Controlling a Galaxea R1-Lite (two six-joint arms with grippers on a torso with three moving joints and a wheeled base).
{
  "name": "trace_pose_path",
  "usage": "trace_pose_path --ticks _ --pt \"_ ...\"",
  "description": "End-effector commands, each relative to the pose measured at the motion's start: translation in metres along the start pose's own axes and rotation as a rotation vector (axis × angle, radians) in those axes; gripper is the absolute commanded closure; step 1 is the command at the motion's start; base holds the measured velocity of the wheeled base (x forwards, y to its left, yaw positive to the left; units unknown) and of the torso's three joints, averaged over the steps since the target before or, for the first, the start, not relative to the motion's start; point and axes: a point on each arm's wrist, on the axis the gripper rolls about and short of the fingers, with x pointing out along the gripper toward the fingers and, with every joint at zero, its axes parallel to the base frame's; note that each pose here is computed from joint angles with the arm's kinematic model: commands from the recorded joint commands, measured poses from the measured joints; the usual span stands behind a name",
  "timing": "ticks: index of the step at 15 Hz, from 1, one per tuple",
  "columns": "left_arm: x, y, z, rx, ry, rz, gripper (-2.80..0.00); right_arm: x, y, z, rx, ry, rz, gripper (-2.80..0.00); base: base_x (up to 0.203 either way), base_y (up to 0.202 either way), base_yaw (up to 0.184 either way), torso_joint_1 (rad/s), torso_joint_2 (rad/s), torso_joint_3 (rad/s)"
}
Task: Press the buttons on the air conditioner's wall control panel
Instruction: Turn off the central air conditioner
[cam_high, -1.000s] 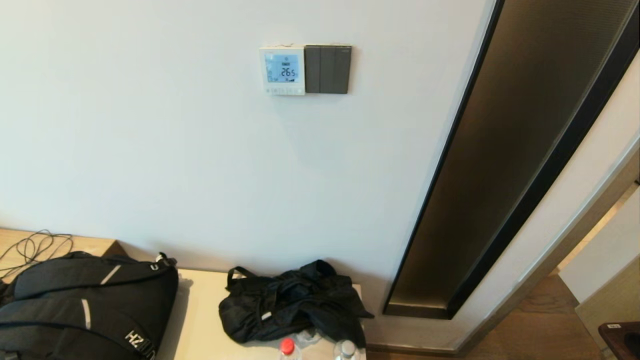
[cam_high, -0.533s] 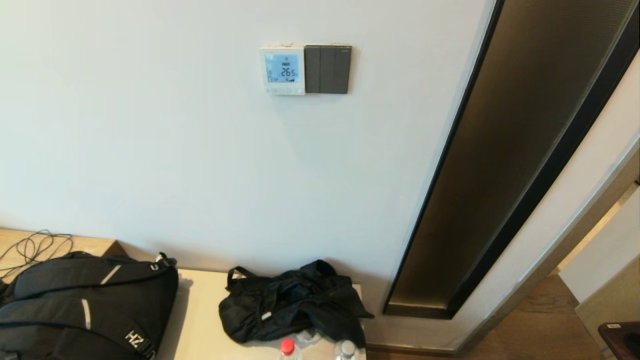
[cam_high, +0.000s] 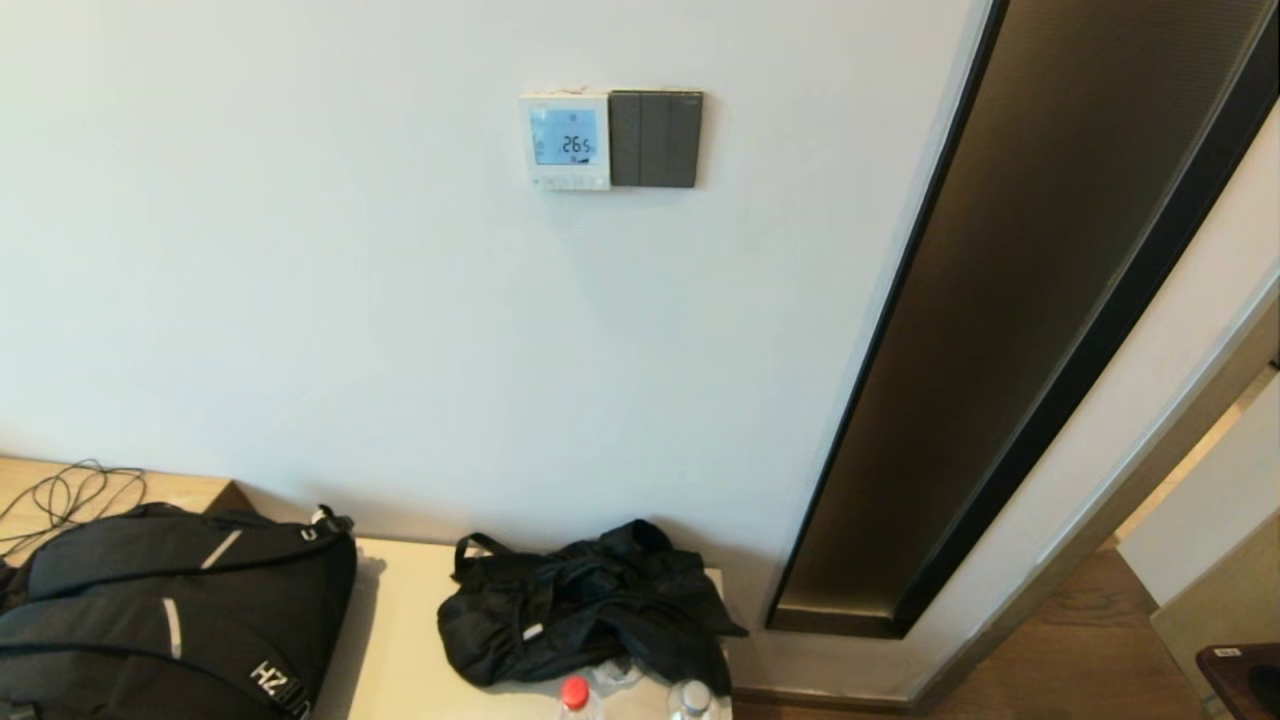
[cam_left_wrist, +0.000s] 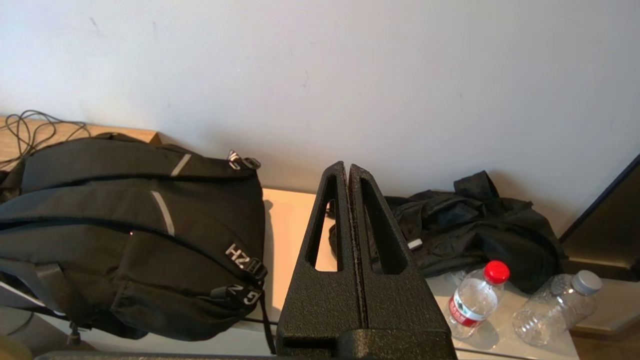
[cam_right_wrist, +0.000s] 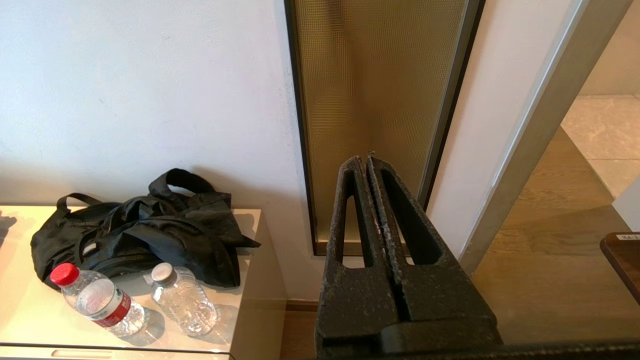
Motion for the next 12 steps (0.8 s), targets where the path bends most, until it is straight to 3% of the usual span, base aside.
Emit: trace_pose_path --ticks 1,12 --pt "0.0001 0.0 0.0 -0.001 0.001 0.0 0.0 0.0 0.0 0.0 0.0 -0.001 0.001 0.0 0.0 0.0 0.0 0.0 0.0 0.0" --pt "0.0001 0.0 0.0 -0.003 0.001 0.0 0.0 0.0 0.0 0.0 -0.001 -0.001 0.001 0.0 0.0 0.0 0.0 0.0 0.0 0.0"
